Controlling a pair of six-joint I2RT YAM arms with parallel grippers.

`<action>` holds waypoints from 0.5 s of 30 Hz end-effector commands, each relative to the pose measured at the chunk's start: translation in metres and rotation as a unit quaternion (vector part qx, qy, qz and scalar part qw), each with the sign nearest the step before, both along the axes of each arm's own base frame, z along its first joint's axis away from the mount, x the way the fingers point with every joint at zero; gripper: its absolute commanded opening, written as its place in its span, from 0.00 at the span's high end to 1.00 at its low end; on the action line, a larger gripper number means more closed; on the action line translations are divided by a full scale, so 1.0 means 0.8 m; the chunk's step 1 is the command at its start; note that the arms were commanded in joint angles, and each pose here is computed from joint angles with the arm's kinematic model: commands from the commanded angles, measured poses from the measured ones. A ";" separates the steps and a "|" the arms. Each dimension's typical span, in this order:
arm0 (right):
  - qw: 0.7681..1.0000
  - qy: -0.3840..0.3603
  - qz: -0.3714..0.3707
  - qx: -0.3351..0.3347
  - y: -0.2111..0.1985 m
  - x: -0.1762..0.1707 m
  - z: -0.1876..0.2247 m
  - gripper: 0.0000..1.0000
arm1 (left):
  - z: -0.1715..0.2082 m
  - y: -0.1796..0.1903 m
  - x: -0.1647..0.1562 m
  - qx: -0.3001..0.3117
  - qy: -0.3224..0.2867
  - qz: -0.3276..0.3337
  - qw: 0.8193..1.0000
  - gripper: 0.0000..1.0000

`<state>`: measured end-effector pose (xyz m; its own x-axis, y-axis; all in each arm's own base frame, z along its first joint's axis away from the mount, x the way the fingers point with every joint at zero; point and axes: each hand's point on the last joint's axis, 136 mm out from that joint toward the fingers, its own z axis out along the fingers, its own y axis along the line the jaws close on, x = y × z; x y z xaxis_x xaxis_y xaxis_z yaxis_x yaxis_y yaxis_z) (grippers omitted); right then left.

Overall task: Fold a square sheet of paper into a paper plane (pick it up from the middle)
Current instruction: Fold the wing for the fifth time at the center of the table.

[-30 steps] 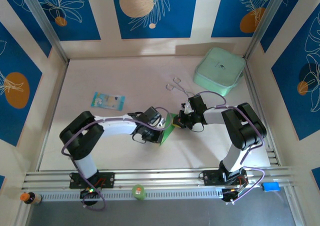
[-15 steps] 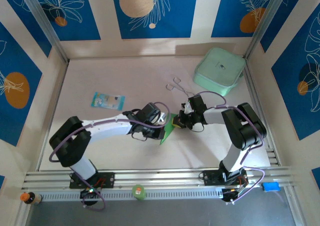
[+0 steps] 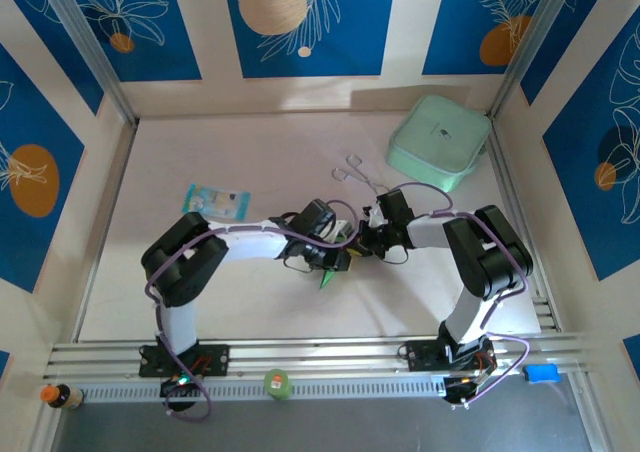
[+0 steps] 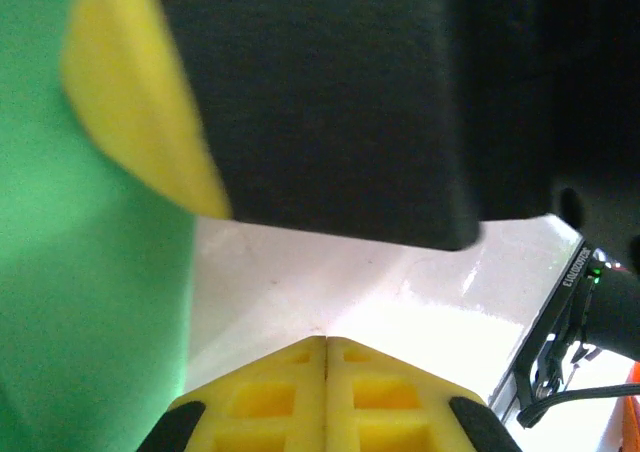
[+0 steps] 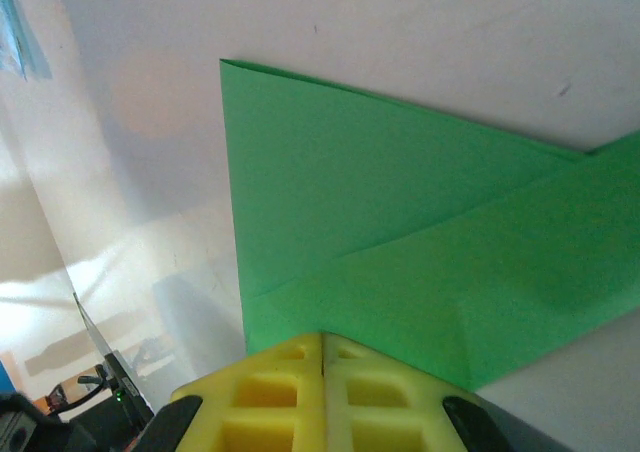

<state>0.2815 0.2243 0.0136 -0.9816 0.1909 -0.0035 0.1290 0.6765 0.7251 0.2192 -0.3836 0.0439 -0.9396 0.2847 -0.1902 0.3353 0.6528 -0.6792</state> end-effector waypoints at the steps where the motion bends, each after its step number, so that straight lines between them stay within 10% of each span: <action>1: 0.996 0.055 -0.021 -0.063 -0.032 -0.024 -0.044 0.98 | -0.015 0.008 -0.002 -0.001 0.014 -0.003 1.000 0.99; 15: 0.996 0.061 -0.023 -0.068 -0.038 -0.026 -0.050 0.98 | -0.048 0.058 -0.018 0.037 0.022 0.022 0.999 0.98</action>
<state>0.2817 0.2233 0.0132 -0.9821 0.1884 -0.0007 0.1286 0.6731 0.7283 0.2145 -0.3596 0.0205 -0.9492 0.2587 -0.1793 0.3098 0.6669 -0.6777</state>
